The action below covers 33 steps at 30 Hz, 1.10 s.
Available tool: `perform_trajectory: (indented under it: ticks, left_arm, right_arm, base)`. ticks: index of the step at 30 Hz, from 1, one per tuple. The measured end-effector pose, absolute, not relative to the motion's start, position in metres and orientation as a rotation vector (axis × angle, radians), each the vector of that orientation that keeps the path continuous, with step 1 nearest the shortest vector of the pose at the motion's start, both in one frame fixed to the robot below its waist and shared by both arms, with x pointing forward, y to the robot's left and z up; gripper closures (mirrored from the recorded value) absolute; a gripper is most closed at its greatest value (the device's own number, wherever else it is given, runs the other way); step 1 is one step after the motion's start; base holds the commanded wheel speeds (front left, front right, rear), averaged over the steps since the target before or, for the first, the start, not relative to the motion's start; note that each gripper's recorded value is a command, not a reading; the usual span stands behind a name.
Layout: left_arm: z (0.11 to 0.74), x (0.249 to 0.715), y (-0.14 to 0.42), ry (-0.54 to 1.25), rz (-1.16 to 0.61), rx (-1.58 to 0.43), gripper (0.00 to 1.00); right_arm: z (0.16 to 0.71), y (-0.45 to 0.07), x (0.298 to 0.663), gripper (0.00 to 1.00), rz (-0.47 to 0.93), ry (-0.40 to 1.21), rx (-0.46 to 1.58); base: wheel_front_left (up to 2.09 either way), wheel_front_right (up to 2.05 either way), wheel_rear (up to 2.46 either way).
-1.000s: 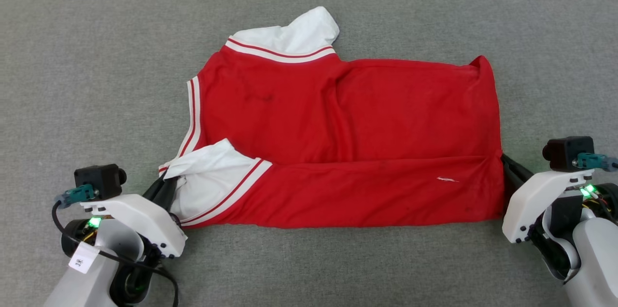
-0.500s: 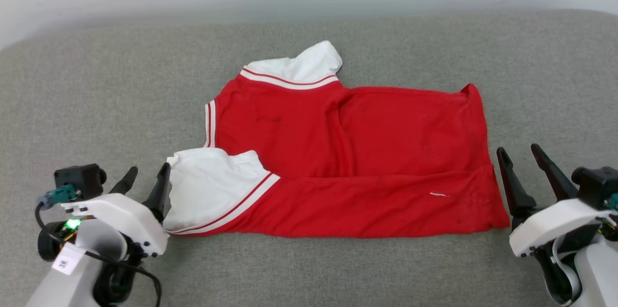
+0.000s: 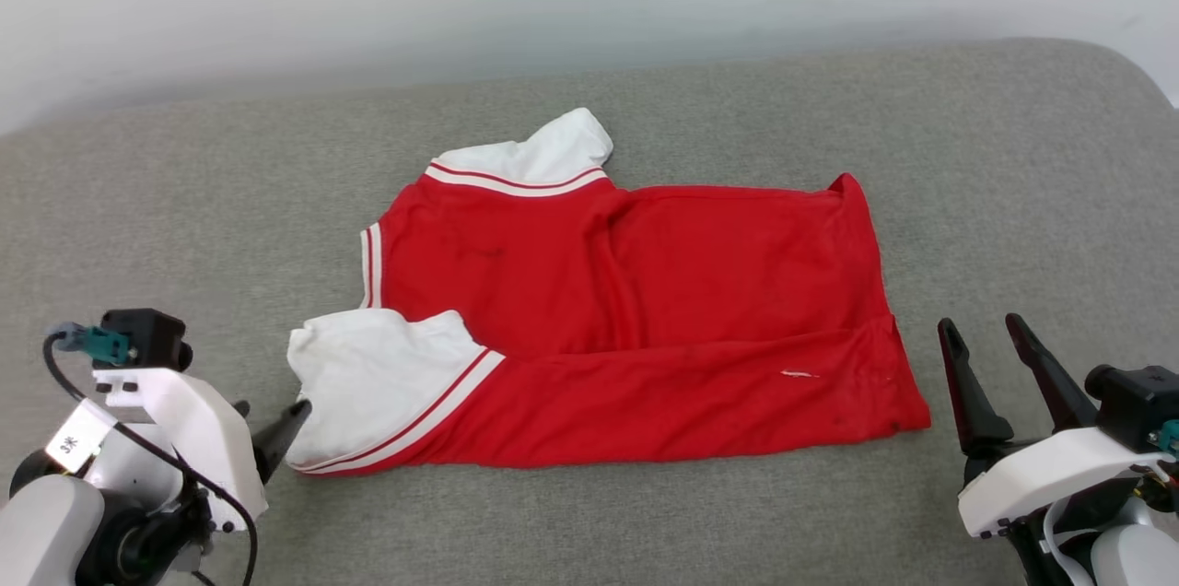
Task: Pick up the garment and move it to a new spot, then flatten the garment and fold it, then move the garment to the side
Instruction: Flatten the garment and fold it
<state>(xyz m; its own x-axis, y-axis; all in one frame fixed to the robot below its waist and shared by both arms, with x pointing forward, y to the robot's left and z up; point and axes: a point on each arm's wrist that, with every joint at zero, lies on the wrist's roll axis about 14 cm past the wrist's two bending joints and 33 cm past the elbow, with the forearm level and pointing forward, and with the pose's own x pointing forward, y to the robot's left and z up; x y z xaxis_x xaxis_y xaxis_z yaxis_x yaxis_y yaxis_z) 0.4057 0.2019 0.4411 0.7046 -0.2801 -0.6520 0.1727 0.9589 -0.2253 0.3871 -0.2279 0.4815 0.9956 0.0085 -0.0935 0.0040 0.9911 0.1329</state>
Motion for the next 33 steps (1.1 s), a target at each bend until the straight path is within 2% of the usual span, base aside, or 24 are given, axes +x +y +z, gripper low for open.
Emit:
perform_trajectory:
  ticks: [5, 15, 16, 17, 19, 25, 33]
  left_arm:
    - [0.420, 0.397, 0.189, 0.901, -0.276, -0.172, 0.00]
    - [0.372, 0.390, 0.167, 1.096, -0.312, -0.156, 0.00]
    - [0.369, 0.390, 0.165, 1.107, -0.316, -0.159, 0.12]
    - [0.367, 0.389, 0.164, 1.118, -0.320, -0.162, 0.52]
    - [0.366, 0.389, 0.160, 1.126, -0.330, -0.178, 1.00]
    - [0.371, 0.385, 0.148, 1.087, -0.377, -0.195, 1.00]
    - [0.399, 0.400, 0.151, 0.919, -0.388, -0.164, 1.00]
  right_arm:
    - [0.479, -0.226, 0.386, 0.00, -0.010, 0.109, 0.151]
    - [0.456, -0.240, 0.382, 0.00, -0.069, 0.188, 0.185]
    - [0.453, -0.244, 0.381, 0.00, -0.080, 0.200, 0.190]
    - [0.451, -0.247, 0.380, 0.00, -0.091, 0.210, 0.196]
    - [0.447, -0.255, 0.377, 0.00, -0.111, 0.239, 0.213]
    - [0.436, -0.261, 0.371, 0.00, -0.101, 0.379, 0.233]
    - [0.416, -0.234, 0.369, 0.00, 0.038, 0.670, 0.229]
  base:
    - [0.00, 0.00, 0.00]
    - [0.00, 0.00, 0.00]
    - [0.00, 0.00, 0.00]
    - [0.00, 0.00, 0.00]
    - [0.00, 0.00, 0.00]
    - [0.00, 0.00, 0.00]
    - [0.00, 0.00, 0.00]
